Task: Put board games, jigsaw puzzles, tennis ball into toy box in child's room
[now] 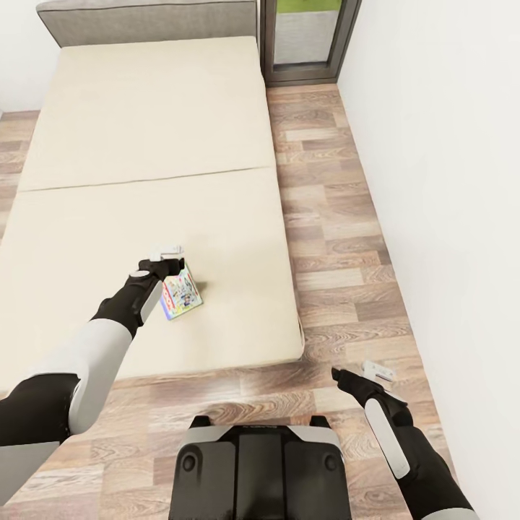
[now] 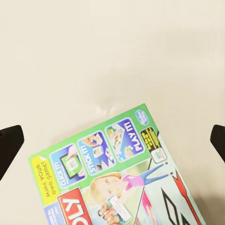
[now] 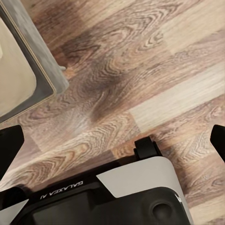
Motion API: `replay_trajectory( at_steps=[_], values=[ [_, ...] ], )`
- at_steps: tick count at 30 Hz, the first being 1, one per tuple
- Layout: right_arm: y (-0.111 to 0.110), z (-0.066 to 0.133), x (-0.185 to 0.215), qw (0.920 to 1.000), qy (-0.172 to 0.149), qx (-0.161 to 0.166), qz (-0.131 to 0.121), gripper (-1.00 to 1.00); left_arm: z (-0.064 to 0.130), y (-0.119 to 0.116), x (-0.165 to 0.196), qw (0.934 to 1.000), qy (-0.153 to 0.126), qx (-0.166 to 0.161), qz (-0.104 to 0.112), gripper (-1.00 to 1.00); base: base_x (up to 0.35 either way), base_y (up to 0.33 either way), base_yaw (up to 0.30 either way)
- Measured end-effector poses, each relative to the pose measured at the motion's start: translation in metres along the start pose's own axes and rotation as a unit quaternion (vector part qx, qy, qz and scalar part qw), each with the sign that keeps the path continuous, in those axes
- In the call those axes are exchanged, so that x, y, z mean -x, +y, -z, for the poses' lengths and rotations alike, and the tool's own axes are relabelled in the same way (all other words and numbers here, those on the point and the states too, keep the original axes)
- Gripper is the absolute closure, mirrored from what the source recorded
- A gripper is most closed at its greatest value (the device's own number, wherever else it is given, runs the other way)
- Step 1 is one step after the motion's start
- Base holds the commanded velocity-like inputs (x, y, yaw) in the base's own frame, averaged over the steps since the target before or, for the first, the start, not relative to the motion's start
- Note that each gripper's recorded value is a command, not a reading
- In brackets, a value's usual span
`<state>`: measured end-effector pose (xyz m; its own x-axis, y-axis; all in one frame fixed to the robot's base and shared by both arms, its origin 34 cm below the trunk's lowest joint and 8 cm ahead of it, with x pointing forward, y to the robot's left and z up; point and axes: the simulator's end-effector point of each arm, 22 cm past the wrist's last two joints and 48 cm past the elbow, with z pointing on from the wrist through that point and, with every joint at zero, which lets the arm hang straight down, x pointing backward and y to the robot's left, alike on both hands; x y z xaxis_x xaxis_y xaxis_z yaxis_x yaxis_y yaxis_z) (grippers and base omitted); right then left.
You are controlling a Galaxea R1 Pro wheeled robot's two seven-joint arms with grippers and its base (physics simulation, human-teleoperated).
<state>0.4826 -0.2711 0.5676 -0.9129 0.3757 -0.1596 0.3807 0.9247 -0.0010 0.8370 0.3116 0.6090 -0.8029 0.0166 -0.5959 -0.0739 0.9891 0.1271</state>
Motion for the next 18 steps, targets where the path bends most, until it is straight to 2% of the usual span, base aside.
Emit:
replay_trajectory(
  at_steps=[18],
  values=[
    [-0.005, -0.009, -0.014, 0.9999, 0.014, -0.006, 0.001, -1.0, -0.009, -0.001, -0.005, 0.9999, -0.012, 0.0, -0.001, -1.0, 0.0, 0.0, 0.0]
  ],
)
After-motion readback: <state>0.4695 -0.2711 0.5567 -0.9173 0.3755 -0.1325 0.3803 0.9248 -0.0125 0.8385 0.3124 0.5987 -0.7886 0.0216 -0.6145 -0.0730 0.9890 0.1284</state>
